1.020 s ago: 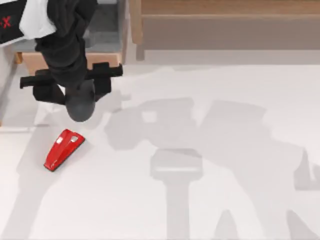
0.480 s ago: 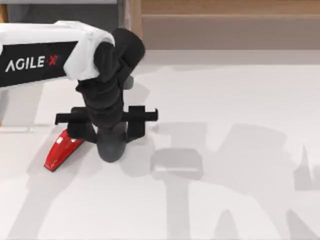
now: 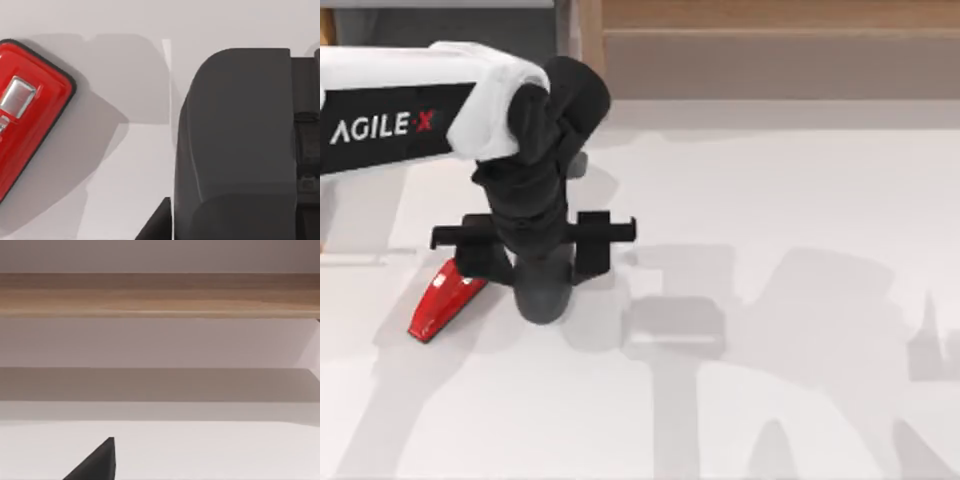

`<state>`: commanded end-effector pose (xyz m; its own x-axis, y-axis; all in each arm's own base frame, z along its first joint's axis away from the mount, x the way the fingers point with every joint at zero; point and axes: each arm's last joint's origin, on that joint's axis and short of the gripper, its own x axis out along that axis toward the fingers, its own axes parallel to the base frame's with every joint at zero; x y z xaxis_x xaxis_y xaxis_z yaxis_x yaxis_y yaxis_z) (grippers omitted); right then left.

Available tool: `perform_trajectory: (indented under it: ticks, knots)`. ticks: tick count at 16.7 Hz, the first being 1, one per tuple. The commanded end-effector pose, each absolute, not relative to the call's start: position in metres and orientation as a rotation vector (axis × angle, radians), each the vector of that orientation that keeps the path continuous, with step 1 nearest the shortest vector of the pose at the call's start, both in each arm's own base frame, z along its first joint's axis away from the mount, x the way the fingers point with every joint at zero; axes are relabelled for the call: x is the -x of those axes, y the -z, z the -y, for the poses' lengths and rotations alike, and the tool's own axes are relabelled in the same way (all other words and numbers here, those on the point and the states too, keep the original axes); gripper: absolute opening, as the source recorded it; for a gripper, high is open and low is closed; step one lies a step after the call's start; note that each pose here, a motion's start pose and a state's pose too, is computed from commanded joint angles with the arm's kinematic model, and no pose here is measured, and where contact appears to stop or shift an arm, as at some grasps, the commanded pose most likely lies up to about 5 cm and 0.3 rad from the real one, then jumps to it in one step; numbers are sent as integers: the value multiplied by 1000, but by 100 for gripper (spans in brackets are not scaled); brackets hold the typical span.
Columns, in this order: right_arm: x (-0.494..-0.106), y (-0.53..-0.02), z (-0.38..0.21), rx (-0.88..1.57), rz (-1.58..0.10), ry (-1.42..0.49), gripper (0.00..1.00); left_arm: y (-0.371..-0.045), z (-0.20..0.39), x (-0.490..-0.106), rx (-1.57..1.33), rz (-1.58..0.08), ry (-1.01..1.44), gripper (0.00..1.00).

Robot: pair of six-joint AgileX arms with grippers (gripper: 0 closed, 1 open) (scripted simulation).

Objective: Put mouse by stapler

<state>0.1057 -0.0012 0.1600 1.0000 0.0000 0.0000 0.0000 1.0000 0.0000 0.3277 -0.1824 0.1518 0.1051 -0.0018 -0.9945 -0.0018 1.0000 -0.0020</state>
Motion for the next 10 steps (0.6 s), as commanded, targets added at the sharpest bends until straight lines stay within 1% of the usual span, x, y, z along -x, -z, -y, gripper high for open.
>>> perform_trajectory:
  ticks: [10]
  knots:
    - [-106,-160,1,0,0,0,100,-160,185,-331,24,-1415,20,0]
